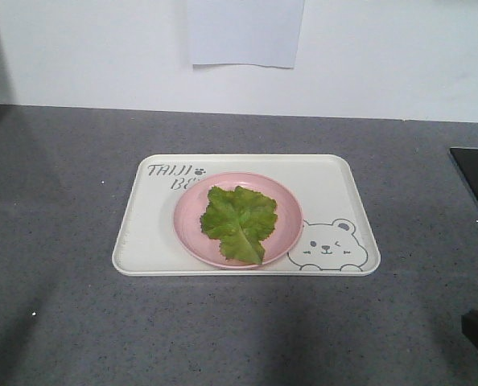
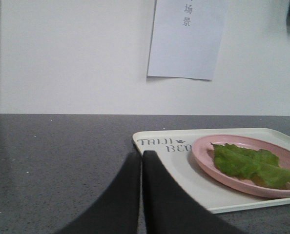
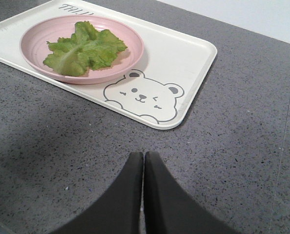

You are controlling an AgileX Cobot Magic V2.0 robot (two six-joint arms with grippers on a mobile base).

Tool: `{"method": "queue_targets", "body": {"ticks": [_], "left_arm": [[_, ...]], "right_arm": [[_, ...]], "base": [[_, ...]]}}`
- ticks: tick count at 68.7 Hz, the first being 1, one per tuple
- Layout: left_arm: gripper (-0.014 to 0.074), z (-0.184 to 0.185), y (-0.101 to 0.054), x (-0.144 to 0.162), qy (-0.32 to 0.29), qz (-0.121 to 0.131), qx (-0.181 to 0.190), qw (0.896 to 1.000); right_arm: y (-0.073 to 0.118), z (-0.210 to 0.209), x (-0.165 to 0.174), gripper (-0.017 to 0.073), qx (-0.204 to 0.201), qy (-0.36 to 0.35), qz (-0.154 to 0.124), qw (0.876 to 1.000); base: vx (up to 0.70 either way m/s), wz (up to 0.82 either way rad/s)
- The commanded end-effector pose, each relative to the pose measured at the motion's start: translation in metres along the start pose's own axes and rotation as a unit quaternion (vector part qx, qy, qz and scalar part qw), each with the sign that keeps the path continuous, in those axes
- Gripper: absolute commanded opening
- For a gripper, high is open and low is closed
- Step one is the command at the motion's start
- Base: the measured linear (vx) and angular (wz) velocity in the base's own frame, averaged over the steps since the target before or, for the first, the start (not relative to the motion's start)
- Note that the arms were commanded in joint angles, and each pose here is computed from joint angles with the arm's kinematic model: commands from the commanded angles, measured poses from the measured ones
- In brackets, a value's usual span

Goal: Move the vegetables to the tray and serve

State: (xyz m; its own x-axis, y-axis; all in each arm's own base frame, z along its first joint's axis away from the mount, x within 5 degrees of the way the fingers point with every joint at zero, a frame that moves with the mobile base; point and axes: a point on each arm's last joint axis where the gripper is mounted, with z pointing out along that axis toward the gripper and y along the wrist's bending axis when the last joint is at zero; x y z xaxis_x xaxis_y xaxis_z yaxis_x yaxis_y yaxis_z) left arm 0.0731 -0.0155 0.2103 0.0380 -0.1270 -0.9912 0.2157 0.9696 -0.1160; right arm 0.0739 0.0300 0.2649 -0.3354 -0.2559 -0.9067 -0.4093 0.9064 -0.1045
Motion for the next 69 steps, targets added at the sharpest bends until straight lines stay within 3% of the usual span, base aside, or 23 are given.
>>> {"method": "queue_targets", "body": {"ticks": [1, 32, 69], "left_arm": [[-0.0006, -0.005, 0.004, 0.007, -0.004, 0.012, -0.019, 1.0], [-0.0006, -0.019, 0.008, 0.013, 0.005, 0.017, -0.063, 0.998], [-0.0006, -0.019, 0.008, 0.013, 0.006, 0.017, -0.064, 0.998]], "right_arm": [[-0.003, -0.003, -0.012, -0.0006, 0.011, -0.037, 0.001, 0.999], [-0.003, -0.003, -0.012, -0.0006, 0.011, -0.036, 0.0, 0.999], [-0.003, -0.003, -0.012, -0.0006, 0.011, -0.036, 0.0, 0.999]], "base": [[0.0, 0.0], [0.0, 0.0], [0.0, 0.0]]}}
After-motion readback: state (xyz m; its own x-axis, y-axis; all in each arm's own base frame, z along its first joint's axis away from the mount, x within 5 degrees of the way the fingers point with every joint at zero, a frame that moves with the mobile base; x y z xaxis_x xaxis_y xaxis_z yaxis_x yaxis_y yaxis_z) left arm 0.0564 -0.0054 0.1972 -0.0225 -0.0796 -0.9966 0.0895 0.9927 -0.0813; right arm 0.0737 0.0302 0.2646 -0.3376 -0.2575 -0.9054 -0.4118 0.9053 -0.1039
